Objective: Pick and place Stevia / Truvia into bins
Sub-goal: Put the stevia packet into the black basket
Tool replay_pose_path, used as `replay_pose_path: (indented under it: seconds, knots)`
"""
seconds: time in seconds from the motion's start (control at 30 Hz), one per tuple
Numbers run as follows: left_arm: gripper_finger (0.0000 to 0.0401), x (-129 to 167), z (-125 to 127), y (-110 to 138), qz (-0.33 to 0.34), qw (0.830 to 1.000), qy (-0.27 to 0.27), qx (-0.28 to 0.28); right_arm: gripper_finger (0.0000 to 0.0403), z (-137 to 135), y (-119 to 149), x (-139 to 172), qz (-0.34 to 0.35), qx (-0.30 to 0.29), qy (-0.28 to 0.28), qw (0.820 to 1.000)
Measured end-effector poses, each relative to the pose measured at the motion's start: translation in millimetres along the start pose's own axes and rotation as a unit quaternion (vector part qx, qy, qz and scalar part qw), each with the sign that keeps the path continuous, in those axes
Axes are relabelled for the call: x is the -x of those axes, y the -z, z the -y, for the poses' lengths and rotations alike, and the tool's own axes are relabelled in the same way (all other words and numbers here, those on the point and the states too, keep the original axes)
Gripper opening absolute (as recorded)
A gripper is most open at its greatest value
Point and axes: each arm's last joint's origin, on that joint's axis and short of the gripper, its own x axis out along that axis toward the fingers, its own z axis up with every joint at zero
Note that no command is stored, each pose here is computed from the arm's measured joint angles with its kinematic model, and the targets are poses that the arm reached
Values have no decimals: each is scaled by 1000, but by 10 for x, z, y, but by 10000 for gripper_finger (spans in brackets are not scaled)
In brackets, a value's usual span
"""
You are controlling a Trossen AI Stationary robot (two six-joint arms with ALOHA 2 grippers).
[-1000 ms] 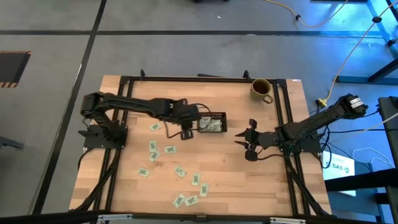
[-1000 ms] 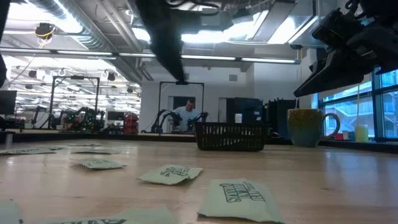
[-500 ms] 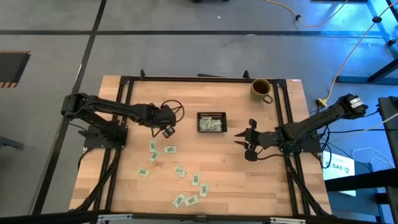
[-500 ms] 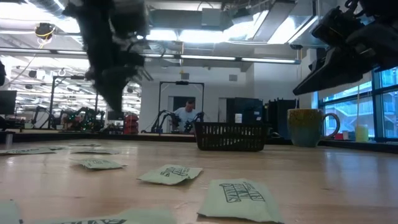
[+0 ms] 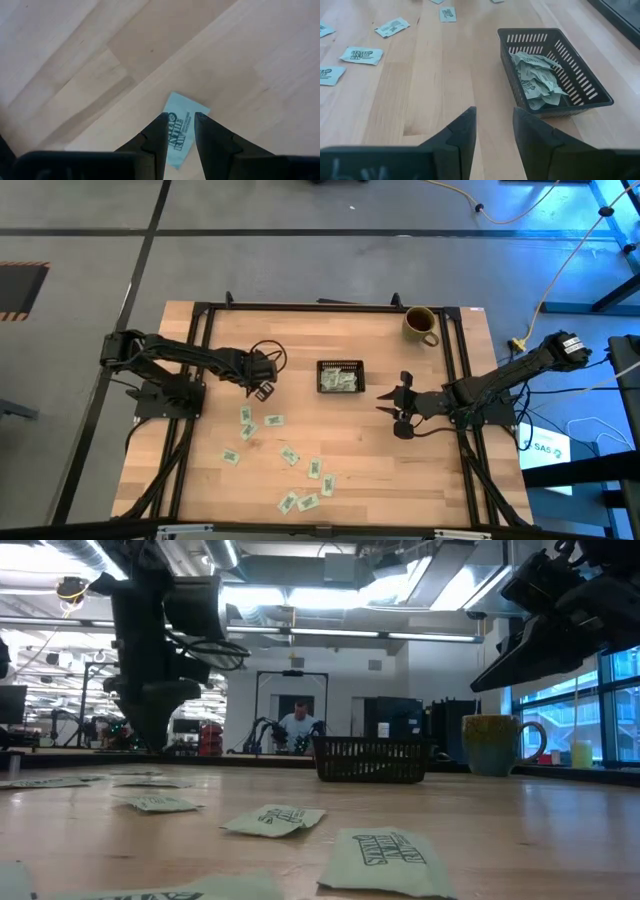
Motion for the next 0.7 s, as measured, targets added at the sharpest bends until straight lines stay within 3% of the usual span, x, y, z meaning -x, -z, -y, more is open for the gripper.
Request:
replay_pose_path:
  seconds: [0.7]
  knots:
    - [78,-351,149,23,-61,997,-31,-22,131,0,1,0,0,0,0,1000]
